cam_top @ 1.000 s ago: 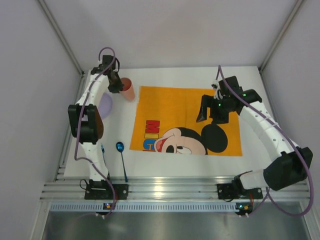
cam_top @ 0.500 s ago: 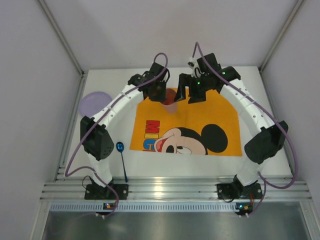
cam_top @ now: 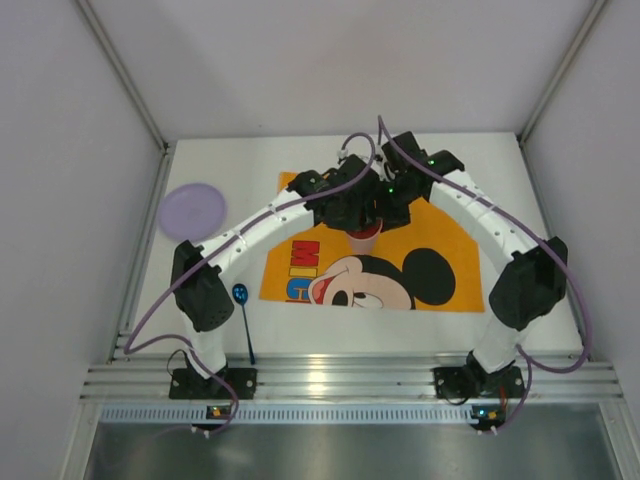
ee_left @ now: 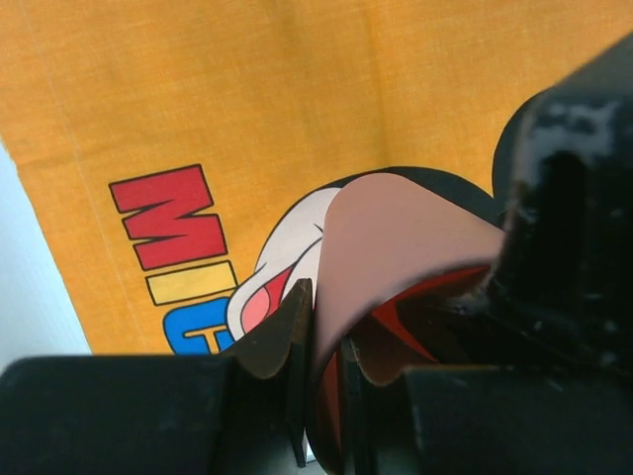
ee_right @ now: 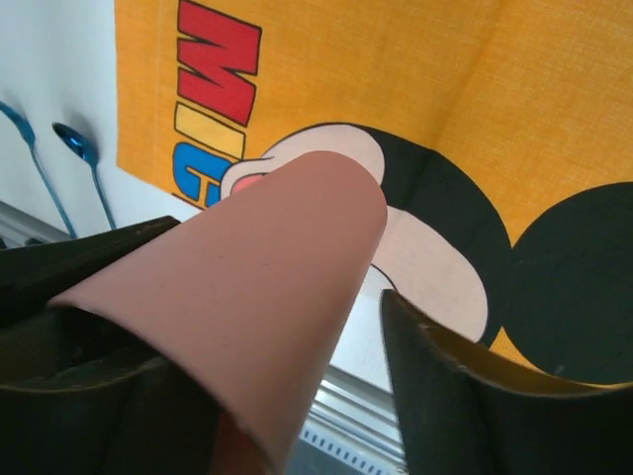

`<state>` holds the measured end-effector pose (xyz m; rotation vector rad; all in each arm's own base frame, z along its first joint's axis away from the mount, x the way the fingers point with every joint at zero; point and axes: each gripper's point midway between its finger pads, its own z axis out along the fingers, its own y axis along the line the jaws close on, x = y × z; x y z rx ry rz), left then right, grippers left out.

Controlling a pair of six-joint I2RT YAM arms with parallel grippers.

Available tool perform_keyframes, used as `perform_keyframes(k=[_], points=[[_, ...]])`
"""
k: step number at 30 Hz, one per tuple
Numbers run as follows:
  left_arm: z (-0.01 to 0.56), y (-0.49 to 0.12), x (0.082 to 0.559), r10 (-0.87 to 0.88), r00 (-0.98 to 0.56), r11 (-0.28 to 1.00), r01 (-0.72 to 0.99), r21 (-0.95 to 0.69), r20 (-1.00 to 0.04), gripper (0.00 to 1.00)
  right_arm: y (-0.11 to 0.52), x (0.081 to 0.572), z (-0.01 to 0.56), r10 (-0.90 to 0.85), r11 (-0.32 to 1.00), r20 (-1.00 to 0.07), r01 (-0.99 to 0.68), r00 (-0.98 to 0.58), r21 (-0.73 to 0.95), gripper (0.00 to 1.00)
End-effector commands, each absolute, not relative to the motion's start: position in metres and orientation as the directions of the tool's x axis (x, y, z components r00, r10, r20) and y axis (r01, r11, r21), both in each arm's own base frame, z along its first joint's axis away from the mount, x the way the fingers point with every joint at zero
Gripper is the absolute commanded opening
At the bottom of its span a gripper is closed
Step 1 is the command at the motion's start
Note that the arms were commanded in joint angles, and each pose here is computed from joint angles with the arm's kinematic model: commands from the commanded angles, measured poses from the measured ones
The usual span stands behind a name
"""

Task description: Set the dinner table for one person

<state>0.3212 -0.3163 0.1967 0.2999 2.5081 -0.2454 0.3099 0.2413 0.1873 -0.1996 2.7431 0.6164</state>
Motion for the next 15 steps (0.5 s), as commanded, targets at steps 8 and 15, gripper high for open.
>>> perform_keyframes(k=[8,15], points=[[0.234,-0.322,0.297,0.105,-0.764,0.972,0.215,-0.098,-0.637,0.41,0.216,0.315,0.190,-0.095,0.961,-0.417,-0.192,-0.904,0.197,0.00],[0.249,-0.304,0.312,0.086,-0.721,0.985,0.165,-0.050,-0.687,0.83,0.187,0.335,0.190,-0.060,0.984,-0.438,-0.126,-0.897,0.123,0.00]])
